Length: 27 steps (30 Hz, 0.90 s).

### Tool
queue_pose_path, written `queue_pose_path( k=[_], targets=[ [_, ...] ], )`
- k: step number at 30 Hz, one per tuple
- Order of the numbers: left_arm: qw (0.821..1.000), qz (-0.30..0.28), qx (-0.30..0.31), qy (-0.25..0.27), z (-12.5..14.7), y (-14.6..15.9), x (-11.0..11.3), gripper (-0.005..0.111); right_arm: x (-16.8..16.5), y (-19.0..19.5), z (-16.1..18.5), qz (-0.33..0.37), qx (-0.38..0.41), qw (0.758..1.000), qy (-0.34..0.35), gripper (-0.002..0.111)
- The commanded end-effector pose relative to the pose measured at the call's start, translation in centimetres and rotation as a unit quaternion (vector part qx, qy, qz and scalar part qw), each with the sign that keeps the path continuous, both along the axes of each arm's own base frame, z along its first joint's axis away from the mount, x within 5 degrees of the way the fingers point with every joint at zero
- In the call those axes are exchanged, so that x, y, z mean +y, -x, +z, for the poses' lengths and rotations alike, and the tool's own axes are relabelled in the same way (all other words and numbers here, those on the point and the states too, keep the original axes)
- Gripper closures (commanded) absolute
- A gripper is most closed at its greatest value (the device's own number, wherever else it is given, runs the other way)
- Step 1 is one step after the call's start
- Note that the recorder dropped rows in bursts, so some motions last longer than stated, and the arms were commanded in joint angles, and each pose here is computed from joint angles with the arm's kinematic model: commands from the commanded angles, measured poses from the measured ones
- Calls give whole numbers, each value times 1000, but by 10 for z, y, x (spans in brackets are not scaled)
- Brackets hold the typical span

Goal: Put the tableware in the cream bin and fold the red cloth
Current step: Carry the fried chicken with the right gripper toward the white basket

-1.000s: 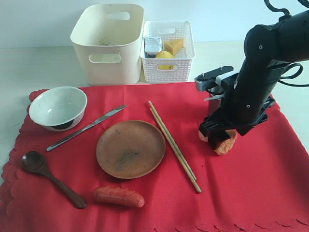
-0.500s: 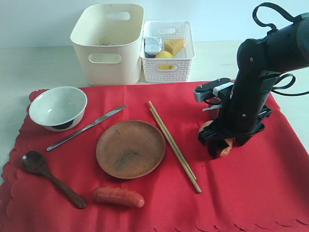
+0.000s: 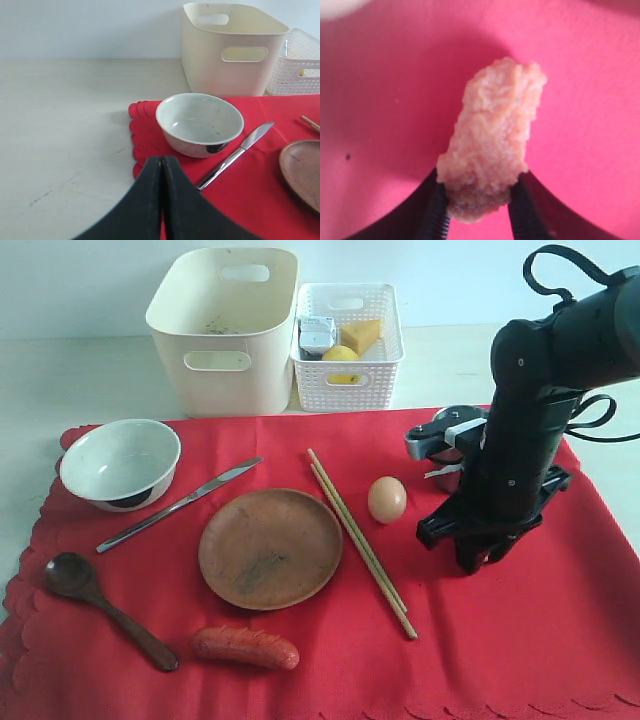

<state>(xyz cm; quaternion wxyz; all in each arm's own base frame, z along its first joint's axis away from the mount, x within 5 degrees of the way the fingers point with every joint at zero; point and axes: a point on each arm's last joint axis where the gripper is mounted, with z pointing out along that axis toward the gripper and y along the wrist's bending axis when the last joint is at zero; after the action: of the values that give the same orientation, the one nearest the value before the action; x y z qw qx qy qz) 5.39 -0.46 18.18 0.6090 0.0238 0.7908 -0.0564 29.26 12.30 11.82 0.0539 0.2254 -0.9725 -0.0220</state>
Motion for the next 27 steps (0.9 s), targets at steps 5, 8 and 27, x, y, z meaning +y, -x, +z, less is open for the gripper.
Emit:
queue_pose_path(
  k=[5,8,27],
  targets=[
    [1000,-3,-9,2,2,0,0,105,-2,2,25,39,57,997,16,108],
    [1000,-3,-9,2,2,0,0,105,-2,2,48,43,23,999,3,108],
    [1000,-3,-9,2,2,0,0,105,32,-31,138,27,-240,949,-204,108]
  ],
)
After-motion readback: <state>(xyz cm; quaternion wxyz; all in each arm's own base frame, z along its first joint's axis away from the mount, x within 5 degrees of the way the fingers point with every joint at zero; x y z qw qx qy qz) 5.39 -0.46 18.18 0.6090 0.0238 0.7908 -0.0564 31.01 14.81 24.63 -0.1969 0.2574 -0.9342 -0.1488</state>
